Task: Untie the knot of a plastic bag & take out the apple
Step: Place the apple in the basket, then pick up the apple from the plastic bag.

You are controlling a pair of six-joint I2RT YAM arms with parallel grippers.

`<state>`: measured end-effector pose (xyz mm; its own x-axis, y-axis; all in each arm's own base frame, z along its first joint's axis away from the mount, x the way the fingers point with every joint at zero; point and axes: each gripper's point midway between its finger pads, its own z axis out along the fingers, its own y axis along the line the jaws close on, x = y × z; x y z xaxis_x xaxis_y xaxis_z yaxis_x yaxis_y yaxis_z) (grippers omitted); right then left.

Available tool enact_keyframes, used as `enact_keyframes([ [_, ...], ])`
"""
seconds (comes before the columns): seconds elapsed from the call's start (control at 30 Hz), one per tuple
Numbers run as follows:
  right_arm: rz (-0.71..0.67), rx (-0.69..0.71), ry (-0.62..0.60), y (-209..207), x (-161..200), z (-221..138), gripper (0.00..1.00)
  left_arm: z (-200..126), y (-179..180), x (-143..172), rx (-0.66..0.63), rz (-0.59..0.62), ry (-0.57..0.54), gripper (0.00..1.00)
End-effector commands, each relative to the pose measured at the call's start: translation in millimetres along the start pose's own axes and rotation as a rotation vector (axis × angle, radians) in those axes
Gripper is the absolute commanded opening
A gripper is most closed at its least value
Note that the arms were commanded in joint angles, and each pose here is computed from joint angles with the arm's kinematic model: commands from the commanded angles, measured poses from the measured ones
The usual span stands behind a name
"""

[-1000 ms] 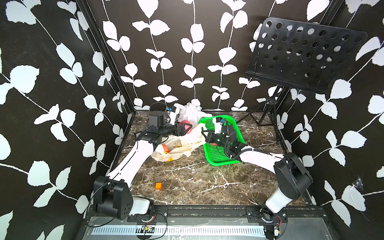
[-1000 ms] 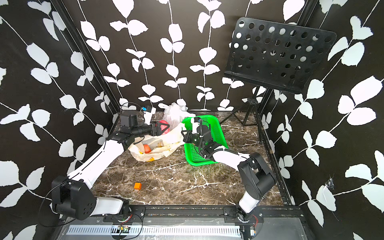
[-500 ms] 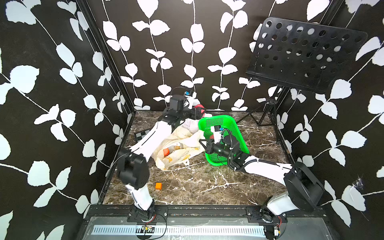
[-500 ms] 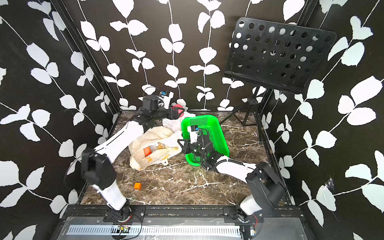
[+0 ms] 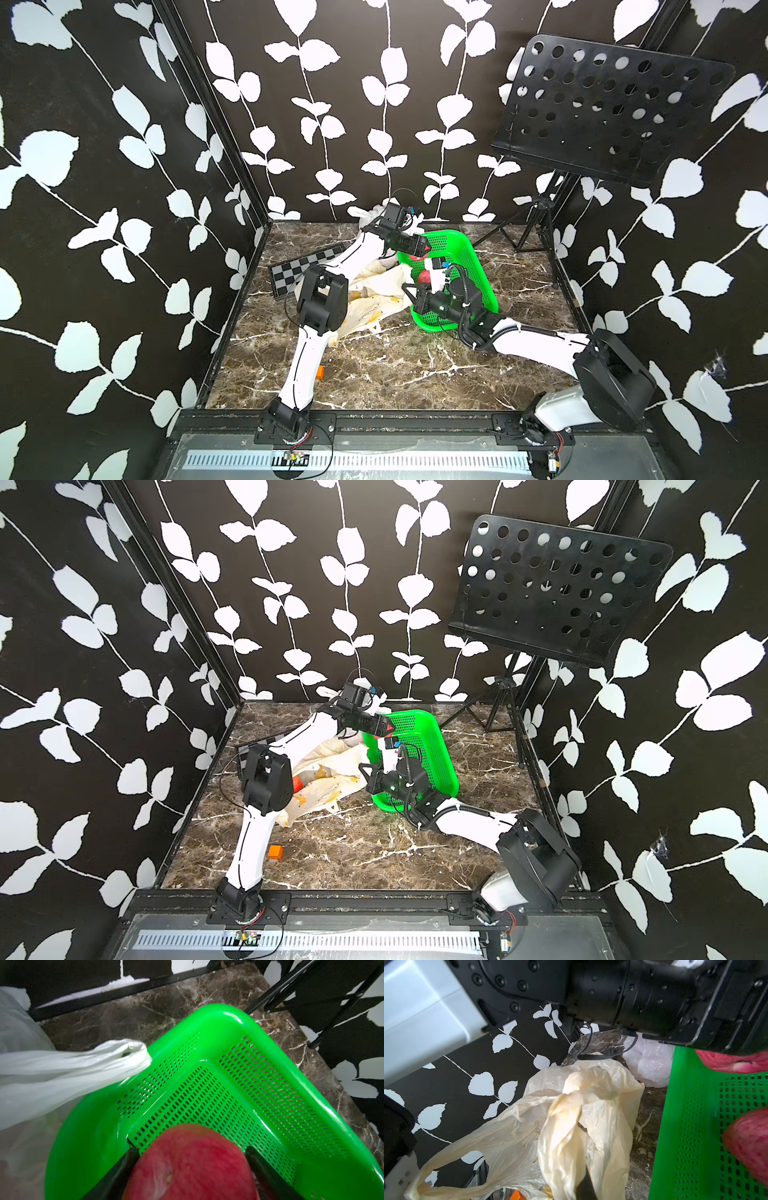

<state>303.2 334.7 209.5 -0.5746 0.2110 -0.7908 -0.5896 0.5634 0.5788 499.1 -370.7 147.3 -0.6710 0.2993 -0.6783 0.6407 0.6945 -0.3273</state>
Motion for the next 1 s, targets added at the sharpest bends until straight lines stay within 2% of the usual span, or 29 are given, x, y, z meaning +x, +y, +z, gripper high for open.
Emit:
enact_keyframes([
  [0.0, -0.031, -0.022, -0.068, 14.1, -24.4, -1.5, 0.00, -37.7, -16.2, -33.9, 0.011, 0.056, -0.062, 0.83],
  [0.2, -0.041, -0.014, -0.083, 15.3, -32.4, 0.1, 0.00, -64.1, -17.6, -46.9, 0.011, 0.074, -0.087, 0.92],
  [0.37, -0.047, -0.002, -0.090, 15.0, -39.0, 0.0, 0.00, -88.9, -13.4, -51.4, 0.028, 0.037, -0.100, 0.93],
  [0.5, -0.021, 0.116, -0.074, -5.0, -44.7, 1.8, 0.00, -147.4, -17.5, -49.5, -0.022, 0.009, -0.142, 0.87],
  [0.57, 0.004, 0.148, -0.090, -12.4, -50.3, 5.1, 0.00, -181.9, -22.8, -33.8, -0.089, 0.023, -0.160, 0.84],
  [0.77, 0.077, 0.125, -0.143, -10.7, -67.4, 24.7, 0.00, -253.4, -28.9, 64.1, -0.237, -0.097, -0.125, 0.70],
  [0.87, 0.102, 0.090, -0.163, -6.1, -71.9, 32.3, 0.00, -259.9, -56.4, 91.2, -0.215, -0.086, -0.099, 0.66],
  [0.97, 0.120, 0.050, -0.215, -0.4, -80.5, 28.9, 0.00, -251.4, -49.5, 121.3, -0.281, -0.106, 0.018, 0.63],
])
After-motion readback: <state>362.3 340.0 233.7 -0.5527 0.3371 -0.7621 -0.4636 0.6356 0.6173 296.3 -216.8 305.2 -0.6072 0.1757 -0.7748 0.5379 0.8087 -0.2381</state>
